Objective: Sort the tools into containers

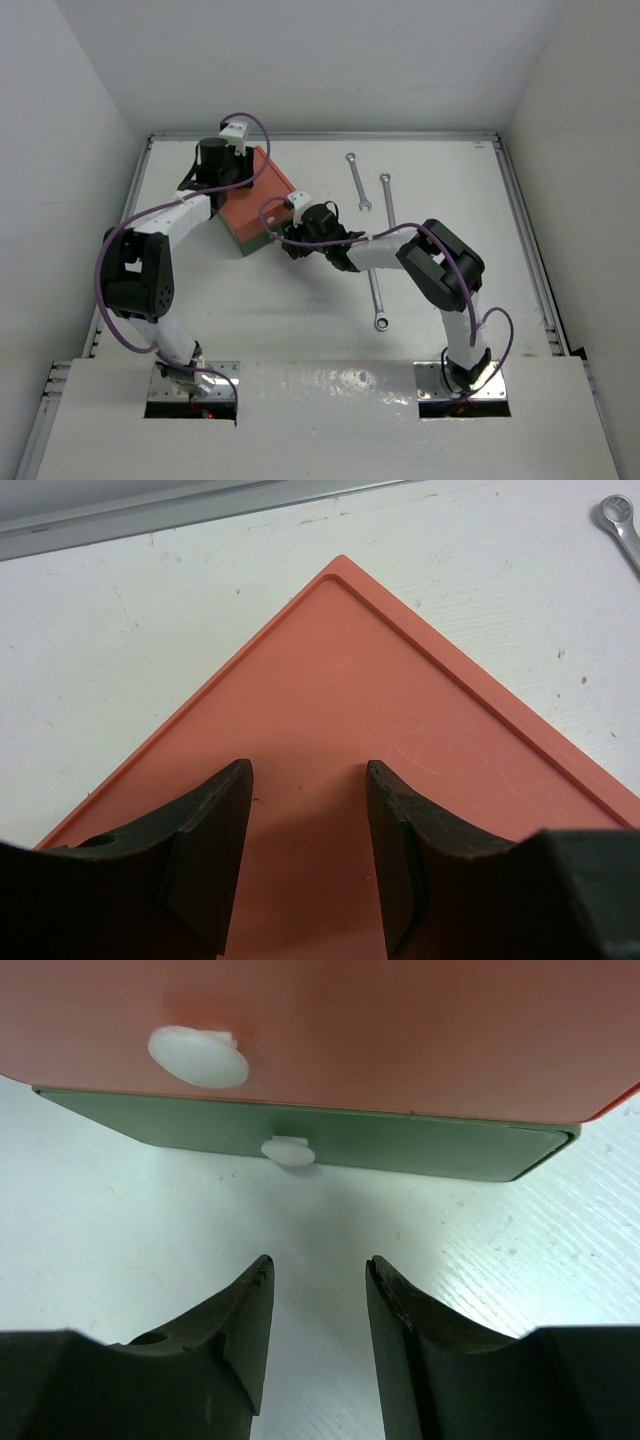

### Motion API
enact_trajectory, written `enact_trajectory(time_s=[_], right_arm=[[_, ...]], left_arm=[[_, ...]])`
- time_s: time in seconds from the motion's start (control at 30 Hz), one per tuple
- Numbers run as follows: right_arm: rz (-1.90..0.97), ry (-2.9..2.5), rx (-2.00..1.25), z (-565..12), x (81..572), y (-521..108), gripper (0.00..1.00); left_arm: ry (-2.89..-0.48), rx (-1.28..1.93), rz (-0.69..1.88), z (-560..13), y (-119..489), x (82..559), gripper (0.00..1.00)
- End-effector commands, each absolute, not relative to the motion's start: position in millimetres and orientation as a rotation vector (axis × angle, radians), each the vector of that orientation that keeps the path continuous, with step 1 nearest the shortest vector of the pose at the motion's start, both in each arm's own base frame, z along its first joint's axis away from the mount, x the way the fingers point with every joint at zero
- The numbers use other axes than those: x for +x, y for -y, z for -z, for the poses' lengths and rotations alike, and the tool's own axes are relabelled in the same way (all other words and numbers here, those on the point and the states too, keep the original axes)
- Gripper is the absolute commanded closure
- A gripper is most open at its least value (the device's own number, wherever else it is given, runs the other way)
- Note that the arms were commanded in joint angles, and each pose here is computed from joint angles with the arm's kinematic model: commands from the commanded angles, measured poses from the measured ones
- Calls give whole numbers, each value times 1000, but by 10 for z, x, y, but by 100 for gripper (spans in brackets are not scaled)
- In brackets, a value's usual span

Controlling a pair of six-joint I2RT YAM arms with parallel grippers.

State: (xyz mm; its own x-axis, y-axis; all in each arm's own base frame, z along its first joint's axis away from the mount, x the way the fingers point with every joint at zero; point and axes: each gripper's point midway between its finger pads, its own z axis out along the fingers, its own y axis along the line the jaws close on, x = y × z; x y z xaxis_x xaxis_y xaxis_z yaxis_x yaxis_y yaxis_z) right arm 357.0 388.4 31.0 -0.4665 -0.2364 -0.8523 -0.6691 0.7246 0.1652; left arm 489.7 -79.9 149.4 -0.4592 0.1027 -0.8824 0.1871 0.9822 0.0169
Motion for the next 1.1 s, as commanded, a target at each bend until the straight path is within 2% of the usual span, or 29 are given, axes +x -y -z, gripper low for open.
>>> enact_trajectory(time_s=[0.0,0.37,0.77,1.07], right_arm=[[-686,-1935,-649,-580,3661,-4162,58],[-651,-1909,-601,-489,3815,-4274,57],[-736,-1782,-466,-779,3950,-4415,56],[-751,-1786,-371,-708,3976,-4443,57]], left_arm=[[-2381,250,141,-671,819,4338,54],[-2389,249,137,-630,816,4357,54],[-2401,253,134,-566,819,4354,54],[-2412,258,137,-524,819,4351,54]])
